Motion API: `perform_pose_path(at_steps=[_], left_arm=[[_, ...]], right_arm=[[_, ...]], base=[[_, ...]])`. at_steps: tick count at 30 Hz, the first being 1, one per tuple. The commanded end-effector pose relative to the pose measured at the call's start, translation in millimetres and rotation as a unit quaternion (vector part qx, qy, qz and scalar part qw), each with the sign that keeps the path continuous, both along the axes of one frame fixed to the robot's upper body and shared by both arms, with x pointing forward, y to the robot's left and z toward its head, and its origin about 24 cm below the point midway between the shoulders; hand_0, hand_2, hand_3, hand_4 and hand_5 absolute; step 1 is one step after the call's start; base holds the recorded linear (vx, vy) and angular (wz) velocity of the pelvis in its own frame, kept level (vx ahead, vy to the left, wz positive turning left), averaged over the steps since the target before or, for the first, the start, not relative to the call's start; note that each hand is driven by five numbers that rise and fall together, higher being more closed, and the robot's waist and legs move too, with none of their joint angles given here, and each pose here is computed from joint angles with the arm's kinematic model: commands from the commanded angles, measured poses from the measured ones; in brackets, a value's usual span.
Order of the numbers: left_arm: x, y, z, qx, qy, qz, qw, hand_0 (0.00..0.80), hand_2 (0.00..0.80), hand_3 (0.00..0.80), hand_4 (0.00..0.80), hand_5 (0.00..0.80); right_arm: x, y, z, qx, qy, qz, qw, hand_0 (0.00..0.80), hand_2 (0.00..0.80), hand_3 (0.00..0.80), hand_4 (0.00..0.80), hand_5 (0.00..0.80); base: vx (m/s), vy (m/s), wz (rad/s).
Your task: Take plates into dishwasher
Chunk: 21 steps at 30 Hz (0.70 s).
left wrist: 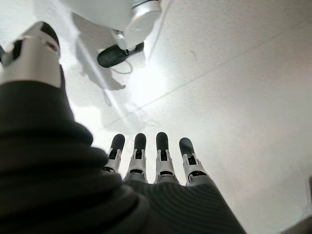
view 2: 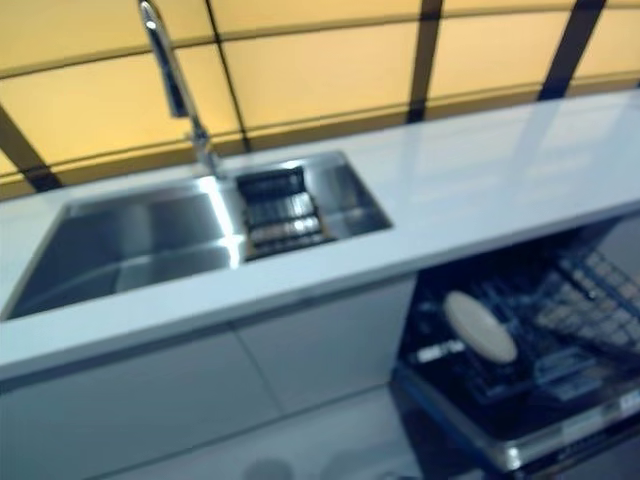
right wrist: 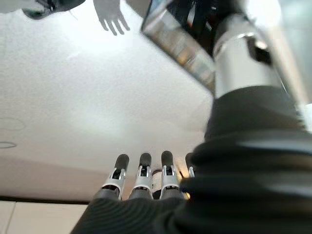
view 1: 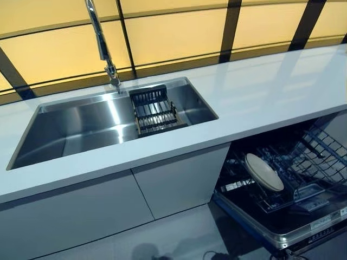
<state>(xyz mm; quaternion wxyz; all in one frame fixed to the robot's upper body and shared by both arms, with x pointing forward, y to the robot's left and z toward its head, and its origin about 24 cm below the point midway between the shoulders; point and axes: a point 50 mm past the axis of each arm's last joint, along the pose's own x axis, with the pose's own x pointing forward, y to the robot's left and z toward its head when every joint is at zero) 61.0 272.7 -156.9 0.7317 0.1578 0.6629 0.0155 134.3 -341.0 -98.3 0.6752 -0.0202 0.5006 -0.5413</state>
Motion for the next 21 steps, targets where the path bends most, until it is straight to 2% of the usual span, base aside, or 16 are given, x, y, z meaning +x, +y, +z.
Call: perform_pose_path(at_steps=[1,3,4,5,9,12,15,16,18,21], left_arm=[[22,-22,-3,-0.031,-0.024,-0.023,0.999,0.000,0.000,0.000,0.000,0.000],[24,-27,-4,-0.040,-0.033,-0.022,0.998,0.000,0.000,0.000,0.000,0.000],[26,-31,-4,-0.048,-0.041,-0.022,0.998,0.000,0.000,0.000,0.000,0.000],[27,-33,-5,-0.051,-0.043,-0.022,0.998,0.000,0.000,0.000,0.000,0.000],[26,-39,-6,-0.067,-0.058,-0.013,0.996,0.000,0.000,0.000,0.000,0.000],[25,-40,-6,-0.069,-0.065,-0.008,0.995,0.000,0.000,0.000,0.000,0.000],[24,-37,-6,-0.065,-0.066,-0.001,0.996,0.000,0.000,0.000,0.000,0.000],[24,-36,-6,-0.064,-0.066,0.001,0.996,0.000,0.000,0.000,0.000,0.000],[27,-35,-5,-0.064,-0.064,0.006,0.996,0.000,0.000,0.000,0.000,0.000],[29,-36,-4,-0.065,-0.062,0.010,0.996,0.000,0.000,0.000,0.000,0.000]], right_arm=[[30,-21,26,-0.016,-0.067,-0.030,0.997,0.000,0.000,0.000,0.000,0.000],[37,-26,31,-0.010,-0.113,-0.042,0.993,0.000,0.000,0.000,0.000,0.000],[51,-31,41,-0.005,-0.187,-0.034,0.982,0.000,0.000,0.000,0.000,0.000],[60,-32,47,-0.010,-0.223,-0.023,0.974,0.000,0.000,0.000,0.000,0.000],[114,-33,101,-0.101,-0.327,0.070,0.937,0.000,0.000,0.000,0.000,0.000],[140,-39,148,-0.181,-0.380,0.128,0.898,0.000,0.000,0.000,0.000,0.000],[162,-32,195,-0.254,-0.429,0.184,0.847,0.000,0.000,0.000,0.000,0.000],[165,-30,201,-0.259,-0.435,0.190,0.841,0.000,0.000,0.000,0.000,0.000],[177,-18,232,-0.293,-0.467,0.245,0.797,0.000,0.000,0.000,0.000,0.000],[183,-11,254,-0.313,-0.494,0.280,0.761,0.000,0.000,0.000,0.000,0.000]], base=[[-0.040,0.094,0.00],[-0.062,0.110,-0.04],[-0.069,0.085,-0.06],[-0.090,0.103,-0.07],[-0.132,0.086,-0.09],[-0.116,0.027,-0.08],[-0.032,-0.004,0.00],[0.018,-0.010,-0.05],[0.039,-0.003,-0.10],[0.039,0.001,-0.09]])
